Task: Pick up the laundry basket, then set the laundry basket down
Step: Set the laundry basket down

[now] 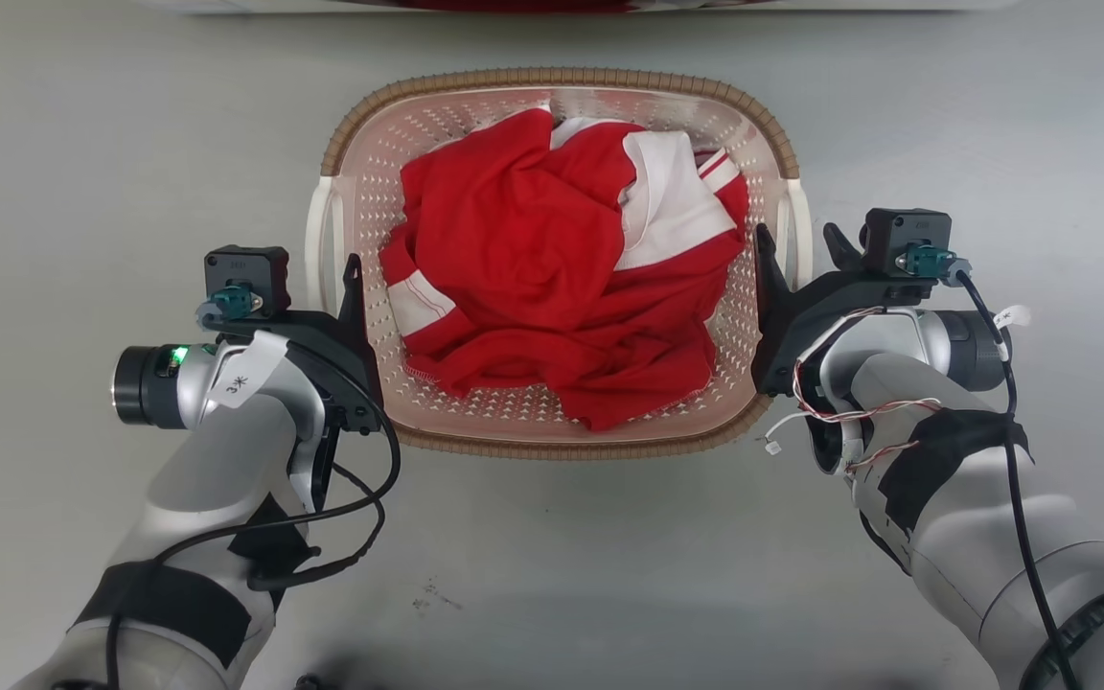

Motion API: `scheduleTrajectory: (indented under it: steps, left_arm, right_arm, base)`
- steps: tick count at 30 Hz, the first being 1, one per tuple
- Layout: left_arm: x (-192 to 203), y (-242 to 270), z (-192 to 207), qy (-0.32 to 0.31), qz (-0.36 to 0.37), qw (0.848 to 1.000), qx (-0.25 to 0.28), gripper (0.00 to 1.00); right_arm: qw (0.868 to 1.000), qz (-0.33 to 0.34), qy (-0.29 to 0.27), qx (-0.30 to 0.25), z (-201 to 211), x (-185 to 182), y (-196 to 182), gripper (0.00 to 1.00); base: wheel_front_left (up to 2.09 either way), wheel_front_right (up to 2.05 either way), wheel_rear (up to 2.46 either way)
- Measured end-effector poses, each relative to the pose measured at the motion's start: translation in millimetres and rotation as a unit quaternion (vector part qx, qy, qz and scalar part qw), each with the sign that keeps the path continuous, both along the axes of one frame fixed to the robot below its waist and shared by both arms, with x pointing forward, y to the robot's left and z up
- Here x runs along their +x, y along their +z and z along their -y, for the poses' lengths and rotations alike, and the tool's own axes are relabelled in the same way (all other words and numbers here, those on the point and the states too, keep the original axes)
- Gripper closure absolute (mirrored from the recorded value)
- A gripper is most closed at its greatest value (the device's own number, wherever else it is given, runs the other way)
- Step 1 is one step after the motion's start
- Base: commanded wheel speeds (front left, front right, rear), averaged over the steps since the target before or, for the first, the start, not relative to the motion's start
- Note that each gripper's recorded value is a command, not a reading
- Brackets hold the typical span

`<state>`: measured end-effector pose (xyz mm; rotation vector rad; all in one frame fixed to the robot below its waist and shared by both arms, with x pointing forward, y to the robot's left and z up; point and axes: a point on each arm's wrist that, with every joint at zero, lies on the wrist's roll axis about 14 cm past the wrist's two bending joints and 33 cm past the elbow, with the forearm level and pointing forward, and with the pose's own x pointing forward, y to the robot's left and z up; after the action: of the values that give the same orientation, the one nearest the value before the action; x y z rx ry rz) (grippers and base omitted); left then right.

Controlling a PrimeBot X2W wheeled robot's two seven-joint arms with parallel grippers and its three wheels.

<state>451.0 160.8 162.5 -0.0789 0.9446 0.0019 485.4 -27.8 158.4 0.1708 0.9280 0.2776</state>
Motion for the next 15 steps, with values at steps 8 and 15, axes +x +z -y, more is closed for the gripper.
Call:
scheduleTrajectory:
  steps: [8, 15]
  left_arm:
    - [8, 20, -6, 0.005, 0.02, 1.0, 0.007, 0.0]
    - [10, 39, -5, 0.002, 0.038, 0.999, 0.008, 0.0]
  right_arm:
    - [1.0, 0.023, -0.008, -0.002, 4, 11, 23, 0.0]
    - [0.999, 0.044, -0.016, -0.002, 8, 17, 47, 0.0]
  base:
    - [0.0, 0.0, 0.0]
    - [0.0, 0.0, 0.0]
